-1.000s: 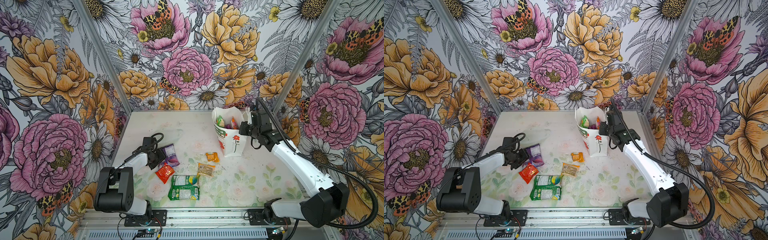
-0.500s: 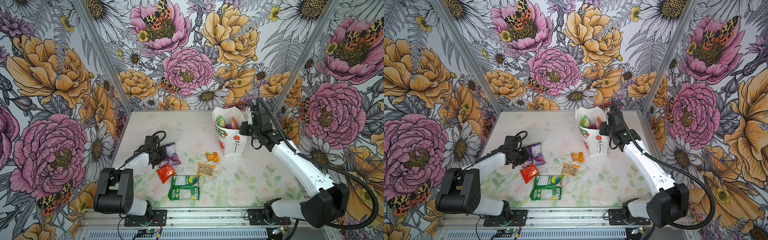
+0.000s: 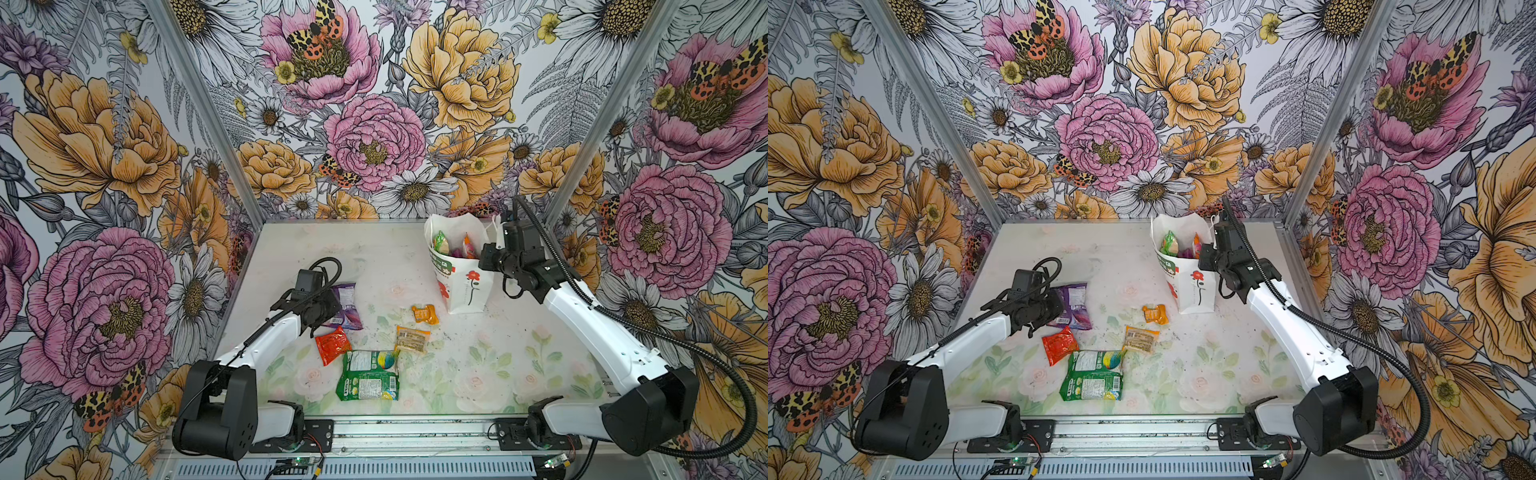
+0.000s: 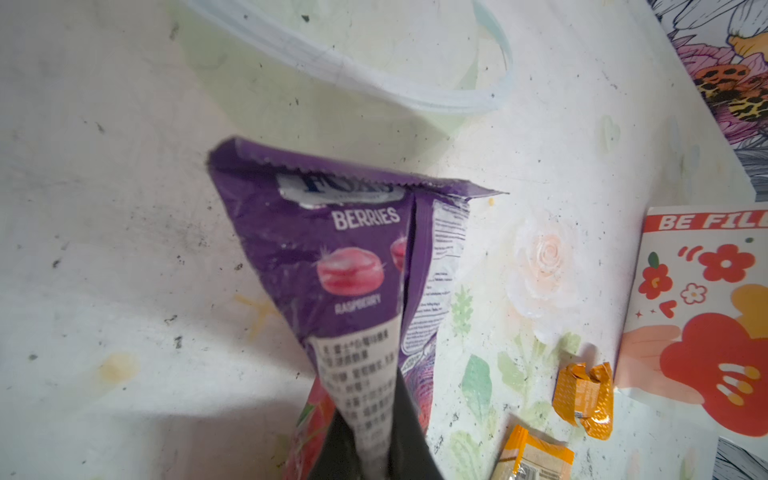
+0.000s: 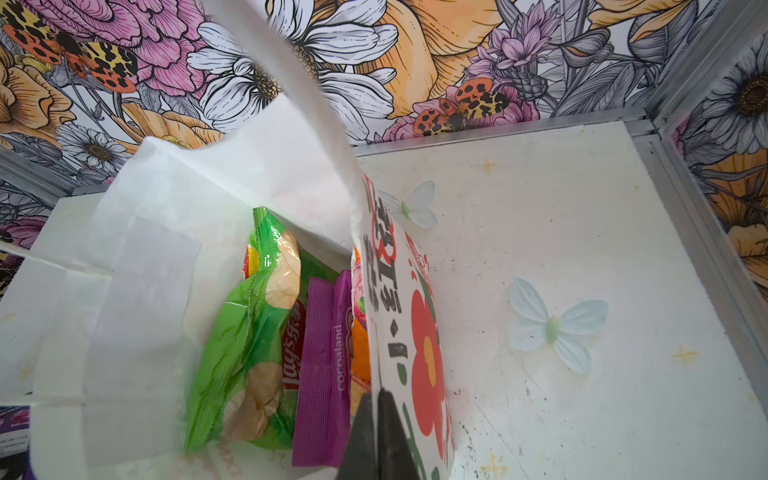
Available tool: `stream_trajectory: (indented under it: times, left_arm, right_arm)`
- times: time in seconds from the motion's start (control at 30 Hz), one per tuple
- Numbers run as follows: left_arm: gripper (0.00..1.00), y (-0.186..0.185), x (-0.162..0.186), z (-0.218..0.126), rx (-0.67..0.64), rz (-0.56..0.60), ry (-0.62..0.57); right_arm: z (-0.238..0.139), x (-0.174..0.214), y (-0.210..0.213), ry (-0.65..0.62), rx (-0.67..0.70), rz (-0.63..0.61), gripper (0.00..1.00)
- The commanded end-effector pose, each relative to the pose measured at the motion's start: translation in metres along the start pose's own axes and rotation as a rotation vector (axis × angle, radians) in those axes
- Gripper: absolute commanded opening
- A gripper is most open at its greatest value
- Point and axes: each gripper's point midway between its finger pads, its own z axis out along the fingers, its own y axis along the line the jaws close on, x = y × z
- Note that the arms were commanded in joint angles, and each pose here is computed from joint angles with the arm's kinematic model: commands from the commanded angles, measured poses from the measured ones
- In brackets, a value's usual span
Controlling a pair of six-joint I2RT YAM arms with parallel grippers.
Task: Place the snacks into the paper bag
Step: 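Lower the left gripper and grasp the purple Fox's Berries packet's edge, then lift the purple Berries packet with the left gripper toward the paper bag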
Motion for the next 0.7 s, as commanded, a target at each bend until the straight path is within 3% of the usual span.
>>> stream_trajectory:
  times: [0.0, 0.3, 0.67]
  left_arm:
    - [0.0, -0.016, -0.019, -0.015, 0.028, 0.04, -0.076]
    - [0.0, -0.044, -0.031, -0.049, 0.076, 0.113, -0.162]
    - [0.0, -0.093, -0.06, -0.12, 0.198, 0.145, -0.282]
  right_arm:
    - [-0.013, -0.013, 0.006, -0.055, -0.035, 0.012, 0.0]
    - [-0.013, -0.014, 0.006, -0.056, -0.039, 0.014, 0.0]
    - [-0.013, -0.015, 0.009, -0.054, -0.053, 0.015, 0.0]
